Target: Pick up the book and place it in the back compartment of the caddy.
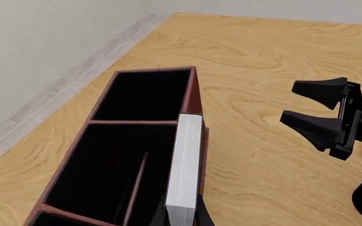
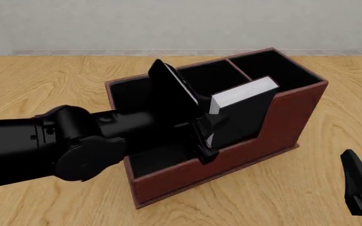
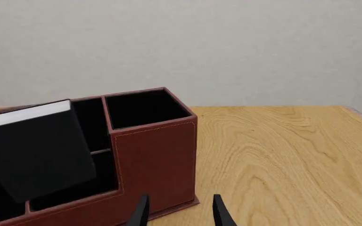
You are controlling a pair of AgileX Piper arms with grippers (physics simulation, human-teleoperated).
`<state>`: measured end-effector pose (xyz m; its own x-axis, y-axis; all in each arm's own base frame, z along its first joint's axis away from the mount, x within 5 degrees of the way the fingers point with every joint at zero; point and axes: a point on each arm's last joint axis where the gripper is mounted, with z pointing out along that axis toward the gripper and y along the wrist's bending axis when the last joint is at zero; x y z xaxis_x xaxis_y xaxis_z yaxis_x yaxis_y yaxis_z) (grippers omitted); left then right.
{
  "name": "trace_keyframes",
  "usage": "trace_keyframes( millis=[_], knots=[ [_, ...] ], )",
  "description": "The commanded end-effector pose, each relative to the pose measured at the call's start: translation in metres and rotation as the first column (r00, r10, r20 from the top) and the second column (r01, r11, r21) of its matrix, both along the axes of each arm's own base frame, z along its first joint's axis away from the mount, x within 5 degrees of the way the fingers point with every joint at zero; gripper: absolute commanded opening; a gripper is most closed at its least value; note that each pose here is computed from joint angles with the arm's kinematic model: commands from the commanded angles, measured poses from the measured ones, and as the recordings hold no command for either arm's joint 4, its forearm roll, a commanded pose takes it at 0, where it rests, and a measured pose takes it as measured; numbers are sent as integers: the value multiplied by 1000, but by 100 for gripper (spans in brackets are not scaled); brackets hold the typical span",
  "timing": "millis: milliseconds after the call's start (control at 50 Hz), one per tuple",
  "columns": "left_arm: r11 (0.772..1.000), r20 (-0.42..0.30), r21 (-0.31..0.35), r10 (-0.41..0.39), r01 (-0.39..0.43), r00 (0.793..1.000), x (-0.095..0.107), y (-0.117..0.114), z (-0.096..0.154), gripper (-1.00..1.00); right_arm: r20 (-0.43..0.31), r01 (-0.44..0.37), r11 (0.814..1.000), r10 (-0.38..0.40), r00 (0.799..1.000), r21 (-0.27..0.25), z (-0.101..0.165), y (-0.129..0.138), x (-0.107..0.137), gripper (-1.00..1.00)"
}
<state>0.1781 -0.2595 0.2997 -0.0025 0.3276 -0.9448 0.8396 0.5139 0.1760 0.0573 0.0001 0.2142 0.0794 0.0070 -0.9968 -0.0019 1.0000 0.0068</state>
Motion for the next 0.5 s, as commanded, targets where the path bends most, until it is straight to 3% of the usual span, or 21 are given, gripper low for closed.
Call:
trace_keyframes(
  millis=[20,500],
  knots=[
    [1000,17,-4,10,-10,1000,8,-4,2,-100,0,0,1000,0,1000,0,0,0,0,100],
    [999,35,23,36,-37,999,22,-4,-6,-100,0,0,1000,0,1000,0,0,0,0,100]
  ],
)
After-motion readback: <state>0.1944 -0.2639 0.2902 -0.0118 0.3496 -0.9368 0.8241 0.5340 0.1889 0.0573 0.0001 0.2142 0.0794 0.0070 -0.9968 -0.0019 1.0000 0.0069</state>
